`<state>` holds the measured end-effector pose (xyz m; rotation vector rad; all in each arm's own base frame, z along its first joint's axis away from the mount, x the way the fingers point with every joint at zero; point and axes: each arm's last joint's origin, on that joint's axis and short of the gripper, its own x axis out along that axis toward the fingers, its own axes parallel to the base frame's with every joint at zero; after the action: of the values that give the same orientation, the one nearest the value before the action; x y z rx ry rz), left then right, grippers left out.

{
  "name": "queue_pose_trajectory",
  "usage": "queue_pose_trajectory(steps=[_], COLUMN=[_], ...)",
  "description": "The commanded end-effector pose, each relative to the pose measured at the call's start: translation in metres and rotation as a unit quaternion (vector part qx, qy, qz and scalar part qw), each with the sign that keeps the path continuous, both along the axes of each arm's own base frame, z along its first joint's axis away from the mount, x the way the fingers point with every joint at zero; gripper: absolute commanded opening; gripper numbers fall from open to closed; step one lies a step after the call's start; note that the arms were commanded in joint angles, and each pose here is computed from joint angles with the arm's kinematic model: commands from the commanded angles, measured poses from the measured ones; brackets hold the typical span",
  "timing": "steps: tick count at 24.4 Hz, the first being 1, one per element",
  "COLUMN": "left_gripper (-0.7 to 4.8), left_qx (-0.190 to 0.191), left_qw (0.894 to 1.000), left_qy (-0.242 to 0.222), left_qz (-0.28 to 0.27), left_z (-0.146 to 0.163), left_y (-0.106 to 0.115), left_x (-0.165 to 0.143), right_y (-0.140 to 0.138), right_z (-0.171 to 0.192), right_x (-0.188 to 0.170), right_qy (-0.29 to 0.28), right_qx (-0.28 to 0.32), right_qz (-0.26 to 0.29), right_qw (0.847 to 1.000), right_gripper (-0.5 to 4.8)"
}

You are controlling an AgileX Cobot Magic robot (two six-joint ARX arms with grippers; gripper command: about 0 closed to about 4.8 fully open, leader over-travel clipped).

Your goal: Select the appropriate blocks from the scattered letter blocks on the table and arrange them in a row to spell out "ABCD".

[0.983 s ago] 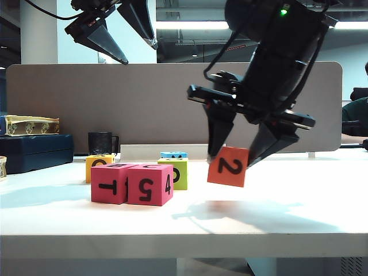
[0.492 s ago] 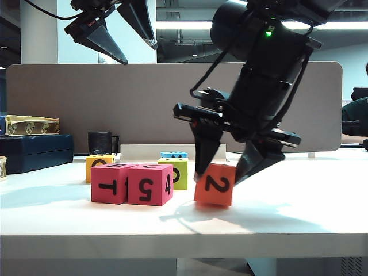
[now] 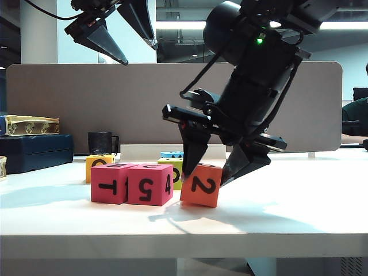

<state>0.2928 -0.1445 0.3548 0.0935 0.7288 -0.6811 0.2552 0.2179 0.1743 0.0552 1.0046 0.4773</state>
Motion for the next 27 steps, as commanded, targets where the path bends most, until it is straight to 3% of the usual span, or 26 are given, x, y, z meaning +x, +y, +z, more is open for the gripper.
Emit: queue_pose_trajectory(steps=[1,4,15,27], left_gripper=[3.72,3.72,3.72,3.72], left_qx=[-0.003,-0.003,0.011,0.015], left_qw=[1.000,1.000,1.000,1.000], left_qy=[-0.011,-0.011,-0.018,-0.020], left_qz=[-0.002,-0.002,0.009,0.010], left_z=[0.004,0.004,0.004,0.004], left_y=[0.000,0.000,0.001,0.001], left_x=[-0.001,-0.001,0.000,0.000], right_y=[0.002,0.002,0.010,0.010], right_z=[0.001,0.001,0.015,0.020], right_x=[0.001,0.001,0.007,0.009], right_qy=[-0.002,-0.004,-0.022,-0.021], right_qx=[0.006,0.007,0.050,0.033], right_qz=[0.004,0.004,0.022,0.034], right_qw=[1.000,1.000,0.998,0.999], right_gripper=[3.00,3.42,3.42,3.42])
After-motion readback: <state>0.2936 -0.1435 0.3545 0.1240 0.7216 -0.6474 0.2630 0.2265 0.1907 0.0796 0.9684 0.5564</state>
